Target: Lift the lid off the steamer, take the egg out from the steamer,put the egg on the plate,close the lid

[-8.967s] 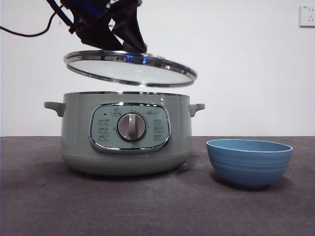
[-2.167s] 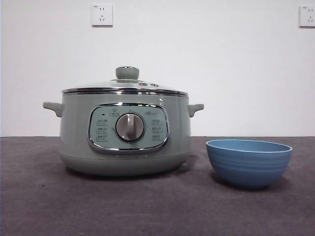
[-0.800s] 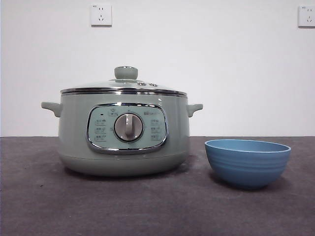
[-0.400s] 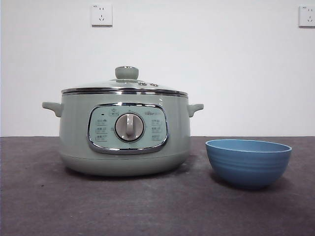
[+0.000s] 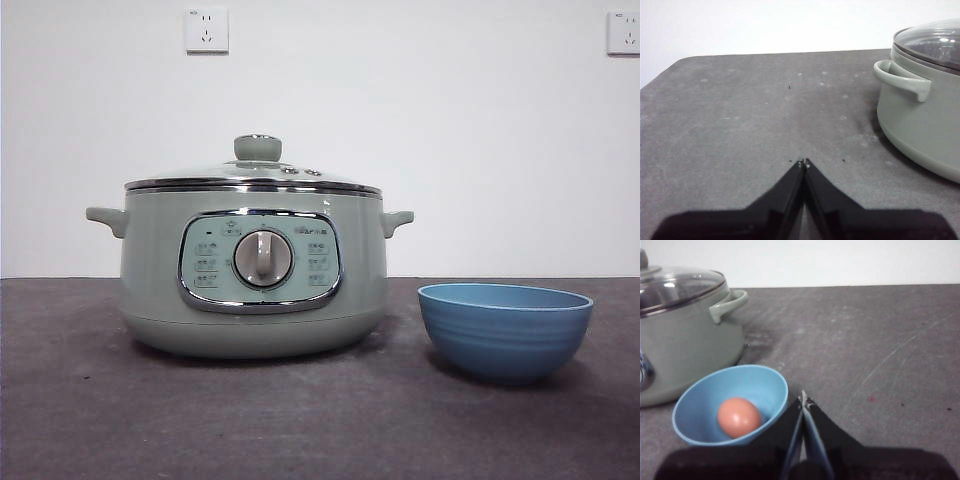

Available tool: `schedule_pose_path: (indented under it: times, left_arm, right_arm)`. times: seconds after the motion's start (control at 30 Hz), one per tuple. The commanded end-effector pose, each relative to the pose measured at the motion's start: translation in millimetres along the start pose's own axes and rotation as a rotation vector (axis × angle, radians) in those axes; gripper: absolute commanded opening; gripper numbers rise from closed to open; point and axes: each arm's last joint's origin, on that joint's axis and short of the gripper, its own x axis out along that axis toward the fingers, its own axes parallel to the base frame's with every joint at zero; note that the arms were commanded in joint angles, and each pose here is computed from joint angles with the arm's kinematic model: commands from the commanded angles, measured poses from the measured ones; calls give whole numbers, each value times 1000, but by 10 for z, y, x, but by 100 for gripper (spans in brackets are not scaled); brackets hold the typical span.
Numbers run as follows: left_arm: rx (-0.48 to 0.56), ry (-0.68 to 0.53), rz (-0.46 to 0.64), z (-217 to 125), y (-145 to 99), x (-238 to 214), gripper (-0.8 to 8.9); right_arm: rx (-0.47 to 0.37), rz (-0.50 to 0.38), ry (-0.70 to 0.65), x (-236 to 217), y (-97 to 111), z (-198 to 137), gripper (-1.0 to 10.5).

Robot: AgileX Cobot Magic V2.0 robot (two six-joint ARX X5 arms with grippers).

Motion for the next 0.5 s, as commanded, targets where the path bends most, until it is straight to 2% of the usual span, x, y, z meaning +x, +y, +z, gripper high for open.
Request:
schedule_pose_path:
  times: [0.03,0.5]
  left_arm:
    - [-10,8,0,-40,0,13,-4]
    - [-10,7,-1,-38,0,12,-3]
  right_arm:
    - [19,-1,12,8,-4,-46,1]
    - [29,1,9,8,-3,-43,1]
